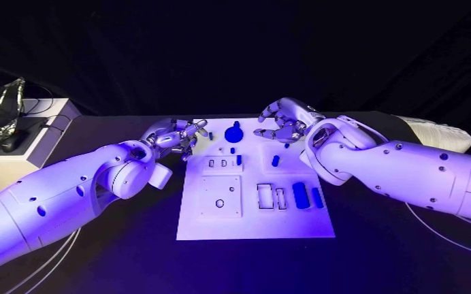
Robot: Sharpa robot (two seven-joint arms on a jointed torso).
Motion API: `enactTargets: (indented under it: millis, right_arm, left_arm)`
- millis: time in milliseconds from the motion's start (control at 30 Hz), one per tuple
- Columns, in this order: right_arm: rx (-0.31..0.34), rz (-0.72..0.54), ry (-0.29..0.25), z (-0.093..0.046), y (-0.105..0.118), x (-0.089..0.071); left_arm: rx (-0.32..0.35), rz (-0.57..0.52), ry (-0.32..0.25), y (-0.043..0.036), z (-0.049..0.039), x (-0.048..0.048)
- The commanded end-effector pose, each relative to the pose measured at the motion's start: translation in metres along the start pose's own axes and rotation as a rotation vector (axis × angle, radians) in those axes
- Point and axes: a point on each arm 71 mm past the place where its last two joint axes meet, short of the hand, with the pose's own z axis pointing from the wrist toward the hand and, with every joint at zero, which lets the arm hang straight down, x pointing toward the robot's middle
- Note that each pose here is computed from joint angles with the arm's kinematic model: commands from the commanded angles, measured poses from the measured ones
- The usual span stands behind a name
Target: Assemble the parts on the task board
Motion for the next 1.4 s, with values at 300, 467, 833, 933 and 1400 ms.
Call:
enactTargets:
  millis: [300, 467, 833, 933, 1400]
  right_arm:
    - [0.162, 0.282, 0.018, 0.011, -0.055, -0.039]
    - [0.169, 0.317, -0.005, 0.01, -0.067, -0.048]
    - [0.144, 0.356, -0.074, 0.009, -0.069, -0.055]
    - [0.146, 0.365, -0.097, 0.008, -0.071, -0.057]
    - [0.148, 0.419, -0.124, 0.011, -0.076, -0.059]
  left_arm:
    - [-0.387, 0.302, 0.126, 0.0017, 0.0275, 0.0182]
    - [-0.424, 0.467, 0.167, -0.0101, 0.0463, 0.0315]
    - [-0.503, 0.686, 0.232, -0.0204, 0.0768, 0.0564]
    - [-0.51, 0.706, 0.239, -0.0229, 0.082, 0.0607]
    - [-0.576, 0.761, 0.282, -0.0296, 0.0985, 0.0696]
